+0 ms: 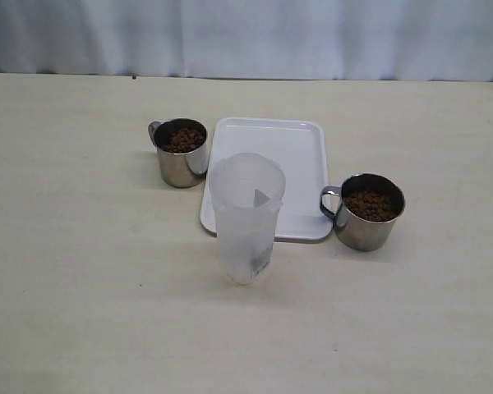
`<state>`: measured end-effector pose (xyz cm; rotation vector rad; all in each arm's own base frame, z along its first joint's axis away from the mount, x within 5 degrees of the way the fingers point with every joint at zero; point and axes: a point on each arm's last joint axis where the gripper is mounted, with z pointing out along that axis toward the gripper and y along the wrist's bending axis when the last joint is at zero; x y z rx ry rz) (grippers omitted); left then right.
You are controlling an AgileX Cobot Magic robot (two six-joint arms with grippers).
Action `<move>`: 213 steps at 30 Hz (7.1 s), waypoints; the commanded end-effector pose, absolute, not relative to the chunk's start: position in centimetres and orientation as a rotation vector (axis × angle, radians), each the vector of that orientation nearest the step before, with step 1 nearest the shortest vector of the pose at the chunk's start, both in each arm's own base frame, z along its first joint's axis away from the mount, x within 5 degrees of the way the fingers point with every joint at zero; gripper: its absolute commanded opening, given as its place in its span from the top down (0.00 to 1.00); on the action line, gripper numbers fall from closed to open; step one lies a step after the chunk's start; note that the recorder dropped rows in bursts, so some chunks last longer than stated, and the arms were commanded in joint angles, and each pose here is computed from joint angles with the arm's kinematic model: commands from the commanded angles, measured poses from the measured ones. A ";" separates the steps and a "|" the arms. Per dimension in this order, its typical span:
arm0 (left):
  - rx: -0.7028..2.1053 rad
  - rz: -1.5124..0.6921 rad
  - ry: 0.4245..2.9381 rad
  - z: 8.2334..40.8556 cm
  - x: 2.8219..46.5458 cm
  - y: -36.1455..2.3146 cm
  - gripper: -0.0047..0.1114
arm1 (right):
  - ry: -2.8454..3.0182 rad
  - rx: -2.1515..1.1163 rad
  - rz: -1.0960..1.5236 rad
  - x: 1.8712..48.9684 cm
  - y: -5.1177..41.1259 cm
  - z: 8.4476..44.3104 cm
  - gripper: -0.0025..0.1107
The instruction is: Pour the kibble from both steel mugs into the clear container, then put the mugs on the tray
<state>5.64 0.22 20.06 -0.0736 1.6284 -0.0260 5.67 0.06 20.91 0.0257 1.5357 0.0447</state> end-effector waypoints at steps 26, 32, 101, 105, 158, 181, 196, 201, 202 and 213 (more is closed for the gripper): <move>-0.058 -0.022 1.569 20.5 5.6 0.2 0.96 | 1.522 0.019 0.046 5.6 0.1 21.0 0.94; -0.125 -0.106 1.546 20.7 5.6 0.1 0.96 | 1.522 0.019 0.046 5.6 0.1 21.0 0.94; 0.353 -0.158 1.710 18.2 24.3 -2.4 0.96 | 1.522 0.019 0.046 5.6 0.1 21.0 0.94; 0.344 -0.189 1.727 16.4 24.9 -1.4 0.96 | 1.522 0.019 0.046 5.6 0.1 21.0 0.94; 0.732 -0.558 1.679 4.7 34.7 -4.7 0.30 | 1.522 0.019 0.046 5.6 0.1 21.0 0.94; 0.668 -0.458 1.728 5.5 38.4 -5.5 0.31 | 1.522 0.019 0.046 5.6 0.1 21.0 0.94; 0.681 -0.489 1.697 3.9 39.5 -6.1 0.31 | 1.522 0.019 0.046 5.6 0.1 21.0 0.94; 0.682 -0.485 1.672 4.2 39.9 -6.1 0.31 | 1.522 0.019 0.046 5.6 0.1 21.0 0.94; 0.682 -0.485 1.671 4.2 40.0 -6.1 0.31 | 1.522 0.019 0.046 5.6 0.1 21.0 0.94; 0.721 -0.469 1.677 4.5 41.2 -7.4 0.31 | 1.522 0.019 0.046 5.6 0.1 21.0 0.94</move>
